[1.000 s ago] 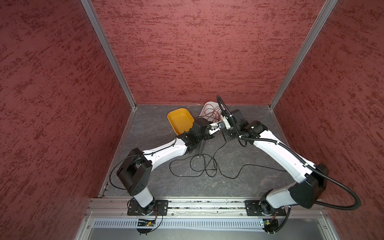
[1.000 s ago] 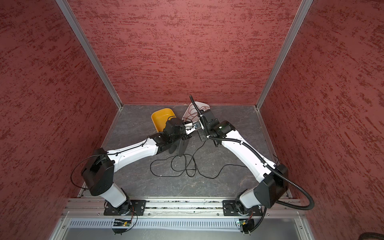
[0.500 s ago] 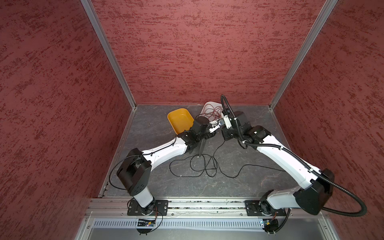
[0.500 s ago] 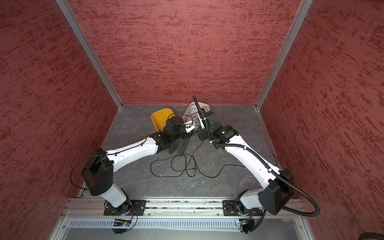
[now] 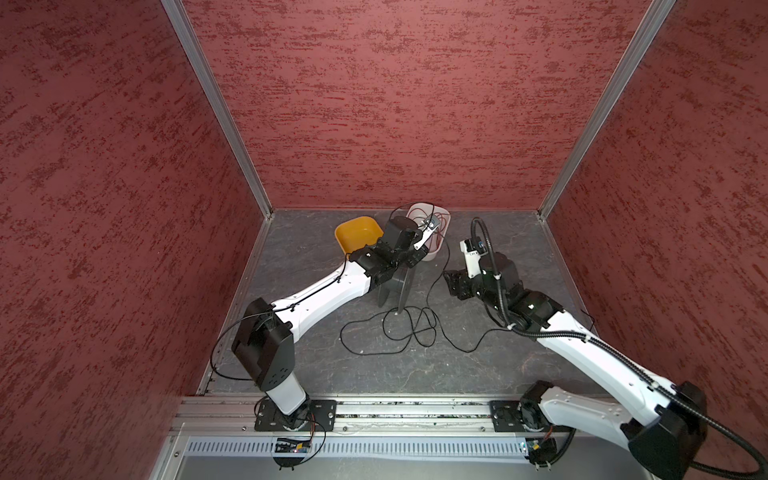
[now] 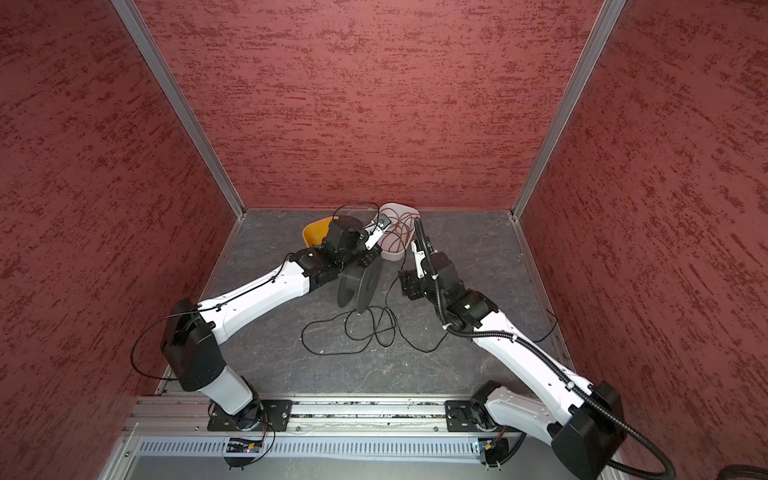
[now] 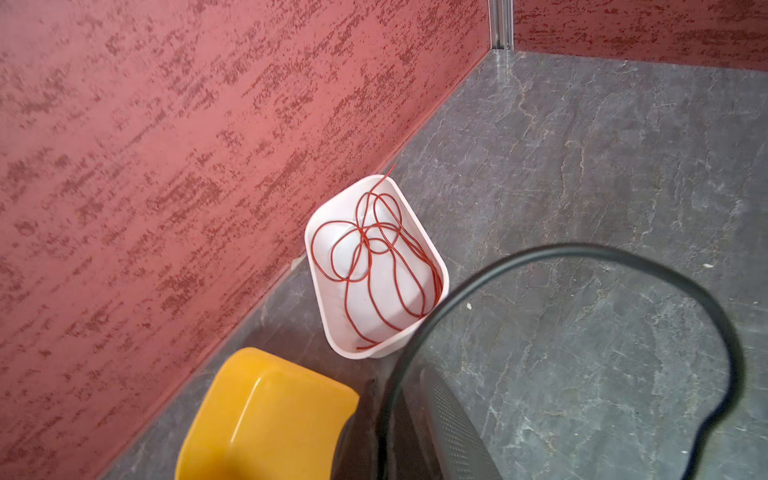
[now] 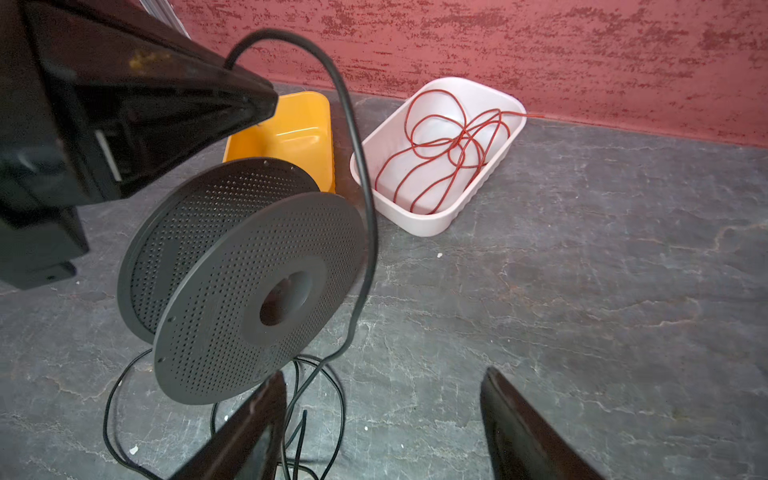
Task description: Wrap the cables
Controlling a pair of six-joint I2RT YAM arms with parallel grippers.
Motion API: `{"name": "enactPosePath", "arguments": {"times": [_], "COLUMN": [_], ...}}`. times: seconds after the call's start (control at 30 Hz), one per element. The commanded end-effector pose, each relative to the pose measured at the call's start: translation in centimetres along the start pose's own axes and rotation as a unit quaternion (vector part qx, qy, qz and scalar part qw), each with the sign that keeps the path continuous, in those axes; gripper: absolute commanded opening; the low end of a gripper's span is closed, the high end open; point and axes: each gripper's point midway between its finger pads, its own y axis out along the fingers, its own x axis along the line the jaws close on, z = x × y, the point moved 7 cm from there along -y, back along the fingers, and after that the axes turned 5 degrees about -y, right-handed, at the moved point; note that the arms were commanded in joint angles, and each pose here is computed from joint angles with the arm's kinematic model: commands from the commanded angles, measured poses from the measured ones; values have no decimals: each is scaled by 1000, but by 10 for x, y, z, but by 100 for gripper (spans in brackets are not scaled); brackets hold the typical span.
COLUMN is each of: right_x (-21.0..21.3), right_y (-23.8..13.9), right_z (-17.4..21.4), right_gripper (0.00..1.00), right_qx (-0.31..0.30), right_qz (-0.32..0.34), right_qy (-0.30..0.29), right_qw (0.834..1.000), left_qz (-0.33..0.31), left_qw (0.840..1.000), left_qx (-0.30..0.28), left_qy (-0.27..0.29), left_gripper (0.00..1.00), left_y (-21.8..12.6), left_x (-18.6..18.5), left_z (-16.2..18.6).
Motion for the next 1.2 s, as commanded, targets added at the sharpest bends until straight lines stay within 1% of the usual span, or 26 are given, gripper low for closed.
{"name": "enactPosePath", "arguments": {"times": [0.0, 0.1, 0.23, 0.27, 0.47, 0.67, 0.8, 0.97, 1.17], "right_x": [9, 11, 8, 10, 19, 11, 10, 10, 11], "right_y": [-5, -2, 6, 9, 18, 36, 43, 48, 42], "right_z": [-13, -9, -4, -3, -7, 0, 4, 8, 10], "right_gripper": [75, 74, 72, 71, 67, 60, 57, 47, 27], "right_qx": [-86, -107, -137, -144, -174, -169, -165, -161, -167], "right_qz": [-46, -64, -58, -67, -106, -68, -60, -62, -72], "right_qy": [35, 38, 56, 57, 74, 111, 117, 118, 110], "right_qw": [995, 991, 987, 986, 976, 977, 977, 978, 977], "left_qz": [-6, -14, -12, -12, 16, 34, 37, 40, 56], "left_qw": [998, 996, 993, 993, 990, 987, 986, 984, 976], "left_qx": [25, 40, 45, 45, 42, 40, 45, 52, 60], "left_qy": [-52, -80, -106, -109, -131, -149, -157, -168, -203], "left_gripper": [0, 0, 0, 0, 0, 0, 0, 0, 0], "left_y": [-11, -14, -22, -24, -35, -44, -46, -47, -48], "left_x": [6, 9, 10, 11, 8, 5, 6, 7, 15], "left_z": [-3, -3, -6, -6, -9, -8, -5, -2, 4]}}
